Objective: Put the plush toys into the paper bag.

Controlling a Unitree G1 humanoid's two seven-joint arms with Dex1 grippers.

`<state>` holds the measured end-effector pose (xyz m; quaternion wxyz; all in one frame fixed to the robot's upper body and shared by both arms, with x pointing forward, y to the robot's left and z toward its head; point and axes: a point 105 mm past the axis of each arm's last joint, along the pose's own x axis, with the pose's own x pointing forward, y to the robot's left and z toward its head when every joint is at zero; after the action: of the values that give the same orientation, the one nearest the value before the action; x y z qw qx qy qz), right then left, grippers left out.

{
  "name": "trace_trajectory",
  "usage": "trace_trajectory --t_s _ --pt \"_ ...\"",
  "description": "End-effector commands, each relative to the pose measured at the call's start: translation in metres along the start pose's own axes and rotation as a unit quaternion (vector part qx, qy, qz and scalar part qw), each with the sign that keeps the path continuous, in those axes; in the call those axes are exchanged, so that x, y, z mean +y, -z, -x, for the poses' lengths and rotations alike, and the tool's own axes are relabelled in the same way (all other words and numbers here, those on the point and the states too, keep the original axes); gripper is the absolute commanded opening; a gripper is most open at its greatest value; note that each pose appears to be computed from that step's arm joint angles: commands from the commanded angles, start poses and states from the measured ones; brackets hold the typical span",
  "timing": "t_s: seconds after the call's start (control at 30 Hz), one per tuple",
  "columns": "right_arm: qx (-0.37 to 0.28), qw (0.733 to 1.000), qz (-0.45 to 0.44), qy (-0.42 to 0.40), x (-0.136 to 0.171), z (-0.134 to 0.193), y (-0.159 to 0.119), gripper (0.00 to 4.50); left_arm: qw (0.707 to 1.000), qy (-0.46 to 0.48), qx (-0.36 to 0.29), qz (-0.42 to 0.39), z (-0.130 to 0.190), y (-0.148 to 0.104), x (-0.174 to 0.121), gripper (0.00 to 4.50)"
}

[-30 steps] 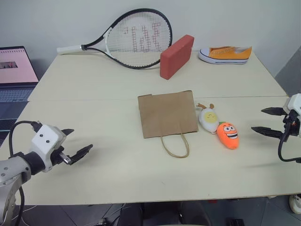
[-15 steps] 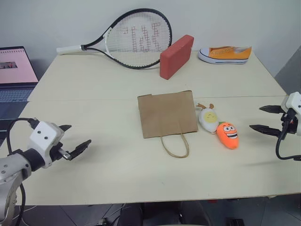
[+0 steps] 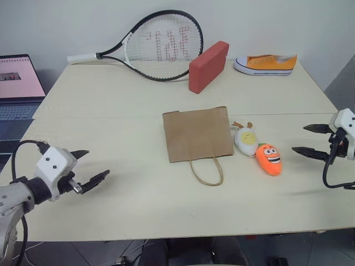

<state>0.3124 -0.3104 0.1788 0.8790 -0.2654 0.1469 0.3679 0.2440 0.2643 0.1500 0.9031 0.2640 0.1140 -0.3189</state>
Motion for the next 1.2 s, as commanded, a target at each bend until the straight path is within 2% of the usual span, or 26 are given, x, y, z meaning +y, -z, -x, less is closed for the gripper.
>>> trace_trajectory --t_s 0.03,0.2,0.37,0.53,0.8,1.2 --pt "-0.035 0.999 0.026 -0.006 0.006 0.007 -0.026 4.5 0.997 0.061 -0.031 -0.044 -0.015 -0.028 -0.018 4.48" --pt "-0.056 0.996 0.047 -0.056 0.045 0.011 -0.056 4.5 0.982 0.143 -0.095 -0.081 -0.055 -0.064 -0.048 4.48" --pt "-0.07 0.992 0.049 -0.089 0.086 0.012 -0.079 4.5 0.965 0.202 -0.12 -0.112 -0.091 -0.076 -0.077 4.48" --pt "-0.057 0.993 0.018 -0.106 0.122 0.006 -0.08 4.5 0.944 0.264 -0.147 -0.132 -0.121 -0.085 -0.109 4.48" --pt "-0.052 0.991 -0.016 -0.119 0.146 0.003 -0.077 4.5 0.921 0.299 -0.176 -0.178 -0.152 -0.09 -0.141 4.48" --pt "-0.044 0.991 -0.028 -0.122 0.155 0.005 -0.074 4.5 0.919 0.283 -0.204 -0.184 -0.176 -0.095 -0.15 4.48"
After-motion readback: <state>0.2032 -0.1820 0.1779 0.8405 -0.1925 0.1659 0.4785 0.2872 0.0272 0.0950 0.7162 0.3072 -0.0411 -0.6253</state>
